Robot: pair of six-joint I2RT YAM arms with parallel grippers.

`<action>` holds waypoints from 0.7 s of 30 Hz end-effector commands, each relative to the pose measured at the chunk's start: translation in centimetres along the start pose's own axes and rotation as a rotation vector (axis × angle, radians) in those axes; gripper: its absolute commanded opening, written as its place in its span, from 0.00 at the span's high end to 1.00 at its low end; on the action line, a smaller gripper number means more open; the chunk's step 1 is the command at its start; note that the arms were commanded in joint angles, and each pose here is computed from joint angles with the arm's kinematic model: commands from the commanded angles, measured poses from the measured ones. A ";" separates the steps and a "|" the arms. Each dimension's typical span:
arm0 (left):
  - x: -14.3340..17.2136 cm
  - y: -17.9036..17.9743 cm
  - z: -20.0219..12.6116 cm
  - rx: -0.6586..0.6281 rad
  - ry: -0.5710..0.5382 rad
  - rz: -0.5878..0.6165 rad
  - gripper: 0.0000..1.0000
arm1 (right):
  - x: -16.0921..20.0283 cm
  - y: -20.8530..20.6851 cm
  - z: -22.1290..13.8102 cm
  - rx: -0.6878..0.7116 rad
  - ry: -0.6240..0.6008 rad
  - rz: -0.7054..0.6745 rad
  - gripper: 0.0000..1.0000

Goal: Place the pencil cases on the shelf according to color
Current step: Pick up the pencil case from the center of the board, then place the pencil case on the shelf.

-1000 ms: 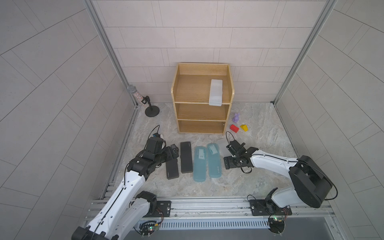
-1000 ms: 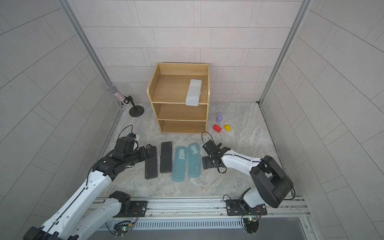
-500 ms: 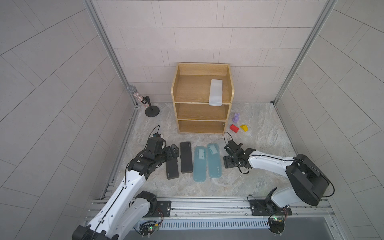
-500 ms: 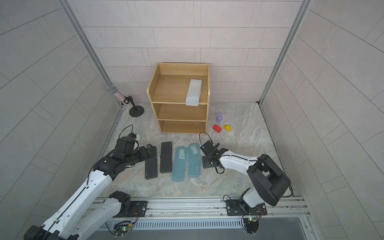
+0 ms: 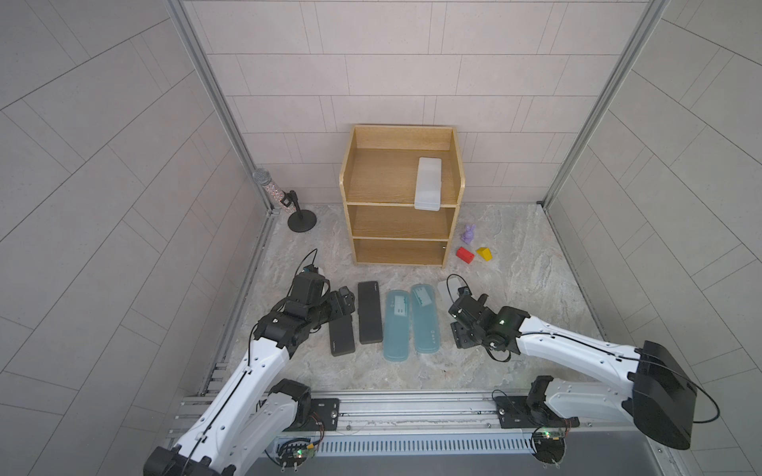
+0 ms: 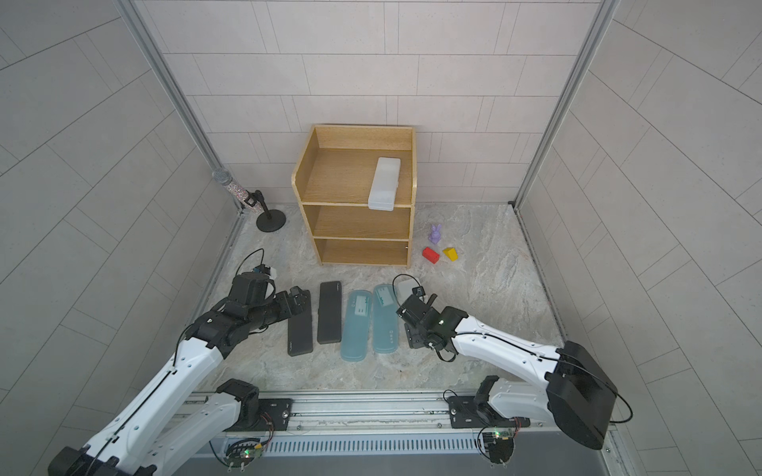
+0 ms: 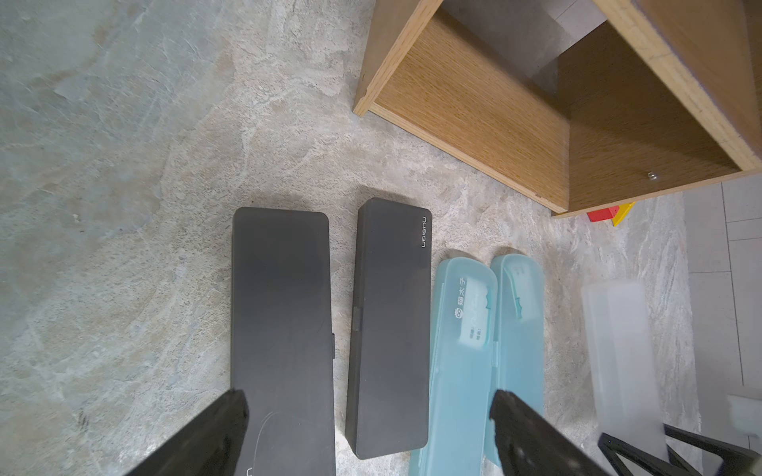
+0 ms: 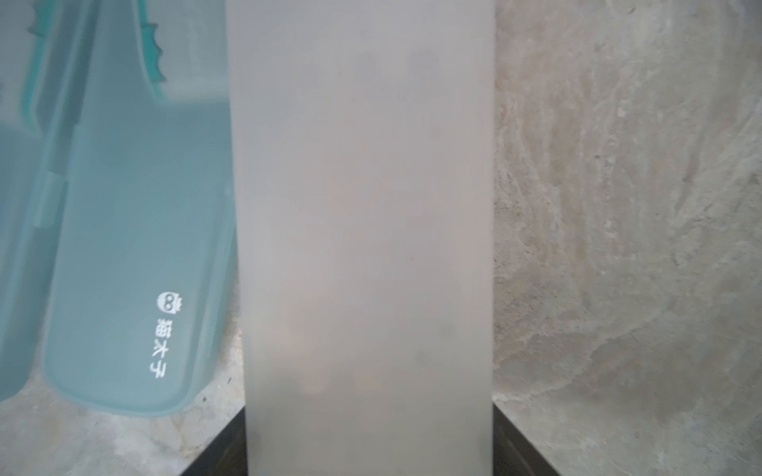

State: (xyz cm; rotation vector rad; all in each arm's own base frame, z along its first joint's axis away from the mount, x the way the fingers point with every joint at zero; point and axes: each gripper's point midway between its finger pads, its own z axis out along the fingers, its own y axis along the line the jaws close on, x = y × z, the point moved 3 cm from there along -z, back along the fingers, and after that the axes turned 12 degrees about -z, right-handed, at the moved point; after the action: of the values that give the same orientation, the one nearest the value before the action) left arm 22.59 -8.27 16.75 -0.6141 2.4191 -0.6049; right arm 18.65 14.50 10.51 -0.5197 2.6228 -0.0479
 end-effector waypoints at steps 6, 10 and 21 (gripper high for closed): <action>-1.8 -2.6 -2.1 0.055 -0.050 0.036 0.01 | -0.4 -0.4 -4.9 0.004 -0.089 0.038 0.54; -3.0 -4.0 -3.3 0.065 -0.069 0.065 0.01 | -1.6 0.8 -6.6 -0.032 -0.124 0.019 0.57; -7.6 -7.8 -5.2 0.064 -0.157 0.121 0.00 | -6.3 6.0 -11.6 -0.157 -0.207 -0.045 0.58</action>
State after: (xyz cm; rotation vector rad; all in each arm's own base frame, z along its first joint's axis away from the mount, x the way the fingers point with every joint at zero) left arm 26.63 -9.34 26.74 -0.4927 2.2838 -0.6094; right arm 16.28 21.04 21.12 -0.6187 2.4524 0.1761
